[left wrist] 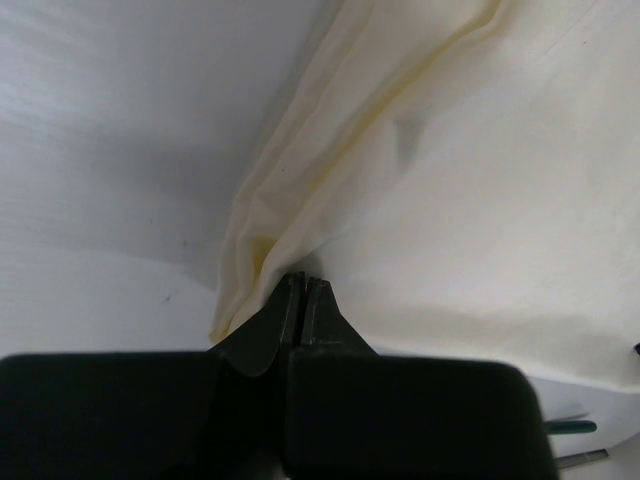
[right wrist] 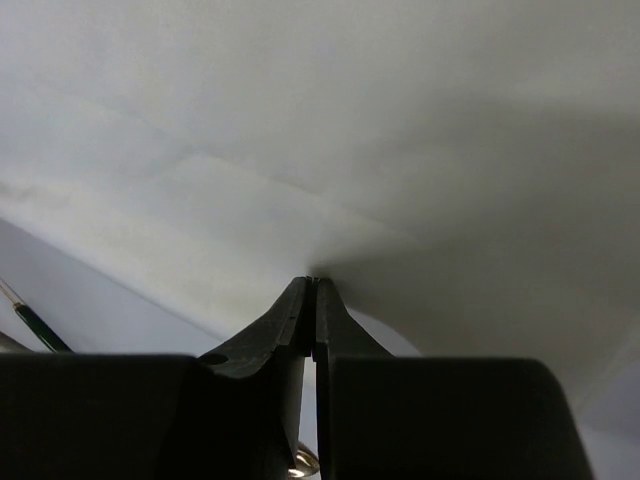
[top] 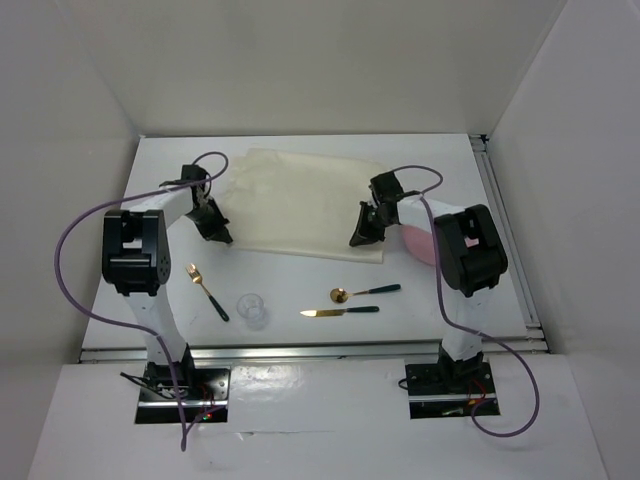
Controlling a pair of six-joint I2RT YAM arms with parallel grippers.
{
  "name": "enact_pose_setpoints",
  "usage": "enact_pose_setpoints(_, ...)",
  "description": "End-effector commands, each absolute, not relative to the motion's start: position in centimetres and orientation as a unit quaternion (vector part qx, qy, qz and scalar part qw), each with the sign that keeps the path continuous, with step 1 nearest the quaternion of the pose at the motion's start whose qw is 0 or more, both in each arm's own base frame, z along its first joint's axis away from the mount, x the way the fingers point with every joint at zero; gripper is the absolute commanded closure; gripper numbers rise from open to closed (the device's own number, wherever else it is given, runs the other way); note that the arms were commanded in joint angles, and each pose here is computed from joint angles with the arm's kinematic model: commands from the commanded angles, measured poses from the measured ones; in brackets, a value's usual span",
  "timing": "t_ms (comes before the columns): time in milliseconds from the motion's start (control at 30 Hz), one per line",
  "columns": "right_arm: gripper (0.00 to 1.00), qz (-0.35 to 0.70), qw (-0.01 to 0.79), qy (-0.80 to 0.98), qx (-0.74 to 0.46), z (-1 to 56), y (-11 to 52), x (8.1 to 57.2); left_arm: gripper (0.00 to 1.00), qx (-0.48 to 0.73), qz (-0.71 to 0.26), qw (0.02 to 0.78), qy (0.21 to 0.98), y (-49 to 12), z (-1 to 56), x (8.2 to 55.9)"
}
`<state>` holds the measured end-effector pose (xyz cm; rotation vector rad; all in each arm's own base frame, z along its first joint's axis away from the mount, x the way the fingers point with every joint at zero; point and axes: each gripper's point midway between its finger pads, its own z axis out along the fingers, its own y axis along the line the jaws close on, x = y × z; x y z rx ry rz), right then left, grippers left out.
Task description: Set the dinner table for one person
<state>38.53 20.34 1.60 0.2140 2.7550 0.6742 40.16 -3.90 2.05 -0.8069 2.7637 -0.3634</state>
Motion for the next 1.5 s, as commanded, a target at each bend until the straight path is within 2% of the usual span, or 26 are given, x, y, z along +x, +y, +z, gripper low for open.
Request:
enact_pose_setpoints(0, 0.91, 0.191, 0.128, 0.970, 0.077, 0.0, 18.4, 35.1, 1.00, -0.280, -0.104, 0.072, 0.952, -3.8, 0.7, 36.2)
enact_pose_setpoints(100, 0.93, 0.182, 0.119, 0.973, 0.076, -0.2, 17.9, 33.2, 1.00, -0.285, -0.107, 0.059, 0.951, -4.2, 1.0, 33.5)
enact_pose_setpoints(267, 0.93, 0.179, 0.127, 0.973, 0.072, 1.3, 17.4, 32.2, 1.00, -0.273, -0.107, 0.085, 0.952, -4.9, 3.7, 32.4)
enact_pose_setpoints(367, 0.91, 0.194, 0.163, 0.965, 0.066, 4.4, 18.1, 34.3, 0.99, -0.273, -0.091, 0.131, 0.949, -3.9, 7.0, 34.5)
enact_pose_setpoints(400, 0.90, 0.200, 0.189, 0.959, 0.064, 6.0, 18.5, 36.0, 0.96, -0.264, -0.086, 0.135, 0.951, -4.0, 7.8, 34.8)
enact_pose_setpoints(433, 0.89, 0.196, 0.192, 0.959, 0.065, 6.8, 18.5, 36.4, 0.88, -0.263, -0.084, 0.167, 0.946, -3.6, 9.9, 36.6)
enact_pose_setpoints(567, 0.79, 0.184, 0.255, 0.947, 0.066, 10.7, 18.4, 40.2, 0.75, -0.237, -0.091, 0.232, 0.939, -3.3, 13.6, 41.8)
enact_pose_setpoints(600, 0.76, 0.179, 0.261, 0.945, 0.078, 10.8, 17.9, 41.1, 0.74, -0.236, -0.091, 0.232, 0.939, -3.3, 13.8, 42.6)
enact_pose_setpoints(633, 0.66, 0.178, 0.277, 0.941, 0.084, 12.0, 17.7, 42.4, 0.74, -0.237, -0.089, 0.251, 0.934, -3.1, 15.5, 44.4)
enact_pose_setpoints(700, 0.63, 0.176, 0.289, 0.935, 0.107, 12.6, 16.2, 44.2, 0.74, -0.230, -0.077, 0.228, 0.943, -3.3, 13.5, 46.2)
enact_pose_setpoints(733, 0.56, 0.177, 0.294, 0.932, 0.119, 12.9, 15.7, 45.3, 0.74, -0.230, -0.075, 0.252, 0.937, -3.1, 15.0, 48.0)
enact_pose_setpoints(767, 0.53, 0.173, 0.298, 0.929, 0.132, 12.8, 14.5, 46.1, 0.74, -0.227, -0.069, 0.232, 0.943, -3.0, 13.1, 48.7)
enact_pose_setpoints(867, 0.50, 0.171, 0.308, 0.923, 0.154, 12.8, 13.0, 48.6, 0.65, -0.227, -0.070, 0.234, 0.943, -3.1, 12.0, 51.1)
enact_pose_setpoints(933, 0.50, 0.166, 0.307, 0.922, 0.167, 12.1, 11.8, 50.3, 0.53, -0.224, -0.079, 0.245, 0.940, -3.3, 12.0, 52.5)
enact_pose_setpoints(1067, 0.49, 0.153, 0.303, 0.922, 0.187, 10.5, 10.1, 52.8, 0.44, -0.217, -0.093, 0.240, 0.942, -4.3, 10.0, 54.3)
enact_pose_setpoints(1133, 0.40, 0.150, 0.301, 0.922, 0.192, 9.6, 9.7, 54.1, 0.40, -0.211, -0.093, 0.246, 0.941, -4.3, 9.1, 55.5)
enact_pose_setpoints(1467, 0.37, 0.146, 0.277, 0.928, 0.201, 5.1, 8.6, 56.6, 0.38, -0.193, -0.122, 0.254, 0.940, -5.3, 7.0, 57.7)
